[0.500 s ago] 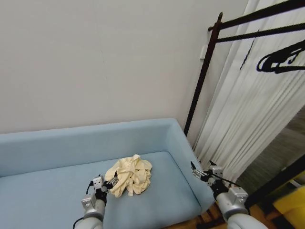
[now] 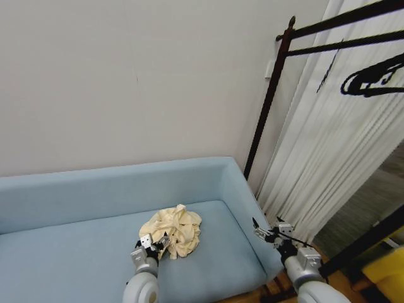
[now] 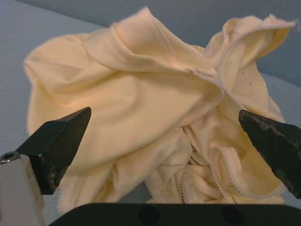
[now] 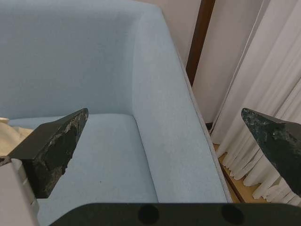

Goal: Pick up the clothes from the sofa and hang them on the clothes hanger.

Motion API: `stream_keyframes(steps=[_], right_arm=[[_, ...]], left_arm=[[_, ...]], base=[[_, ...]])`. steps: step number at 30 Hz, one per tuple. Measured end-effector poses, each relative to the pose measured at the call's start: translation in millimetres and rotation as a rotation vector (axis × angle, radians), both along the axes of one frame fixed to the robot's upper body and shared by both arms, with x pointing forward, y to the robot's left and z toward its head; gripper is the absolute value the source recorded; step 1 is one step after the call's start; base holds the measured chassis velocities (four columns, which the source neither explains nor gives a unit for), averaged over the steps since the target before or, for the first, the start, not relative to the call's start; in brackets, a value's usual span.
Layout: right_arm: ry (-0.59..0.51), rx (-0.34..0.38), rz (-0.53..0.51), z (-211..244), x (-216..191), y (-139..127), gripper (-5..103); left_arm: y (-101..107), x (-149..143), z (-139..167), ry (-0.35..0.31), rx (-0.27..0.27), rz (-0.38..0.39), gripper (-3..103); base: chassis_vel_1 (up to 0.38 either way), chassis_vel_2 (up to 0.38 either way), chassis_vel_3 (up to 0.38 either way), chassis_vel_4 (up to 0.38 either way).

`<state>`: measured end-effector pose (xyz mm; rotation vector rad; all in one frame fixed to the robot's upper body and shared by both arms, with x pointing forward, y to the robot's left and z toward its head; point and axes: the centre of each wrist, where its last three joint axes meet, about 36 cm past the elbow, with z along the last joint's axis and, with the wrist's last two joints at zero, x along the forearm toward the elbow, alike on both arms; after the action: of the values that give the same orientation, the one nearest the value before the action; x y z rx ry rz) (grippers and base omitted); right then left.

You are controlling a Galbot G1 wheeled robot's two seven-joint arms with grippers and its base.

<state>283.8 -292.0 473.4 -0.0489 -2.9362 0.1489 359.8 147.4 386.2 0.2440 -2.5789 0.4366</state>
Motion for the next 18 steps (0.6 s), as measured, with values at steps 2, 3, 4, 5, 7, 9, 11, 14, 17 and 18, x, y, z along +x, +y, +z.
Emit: stream_keyframes(steps=[2,3,4,5,7,9,11,14,17,18], right_arm=[[0.002,-0.002,-0.001,-0.6,0.3,-0.5,100],[0.004,-0.004,-0.001,-1.3,0.6,-1.0,100],[0.006,-0.006,-0.002,-2.1,1.0,-1.5,100],[0.008,-0.007,-0.004,-3.0,1.3,-2.1,100],[0.013,-0.008,-0.008,-5.2,2.1,-3.2,100],[0.019,-0.01,-0.012,-8.2,3.6,-4.8,100],[0.023,-0.011,-0.013,-11.0,5.8,-5.8,100],[0.029,-0.013,-0.018,-16.1,8.7,-8.2,100],[0.029,-0.013,-0.022,-17.3,10.3,-9.2,100],[0.029,-0.013,-0.022,-17.5,10.8,-9.5,100]], left_arm=[[-3.7,5.5,-1.6,-0.003,-0.003,-0.002,100],[-7.9,13.1,-2.7,-0.005,-0.006,-0.003,100],[-12.7,21.4,-3.4,-0.006,-0.013,-0.005,100],[-16.7,28.4,-3.4,-0.004,-0.016,-0.008,100],[-24.1,40.8,-2.4,0.0,-0.018,-0.007,100],[-32.2,52.5,-0.6,0.005,-0.017,-0.009,100],[-36.7,60.0,0.0,0.007,-0.015,-0.009,100],[-48.3,74.1,-2.7,0.016,-0.007,-0.012,100],[-55.2,80.3,-3.6,0.02,-0.004,-0.014,100],[-56.7,81.8,-3.9,0.022,-0.003,-0.014,100]], base=[[0.0,0.0,0.0,0.0],[0.0,0.0,0.0,0.0],[0.0,0.0,0.0,0.0],[0.0,0.0,0.0,0.0],[0.0,0.0,0.0,0.0],[0.0,0.0,0.0,0.0],[0.0,0.0,0.0,0.0],[0.0,0.0,0.0,0.0],[0.0,0.0,0.0,0.0],[0.0,0.0,0.0,0.0]])
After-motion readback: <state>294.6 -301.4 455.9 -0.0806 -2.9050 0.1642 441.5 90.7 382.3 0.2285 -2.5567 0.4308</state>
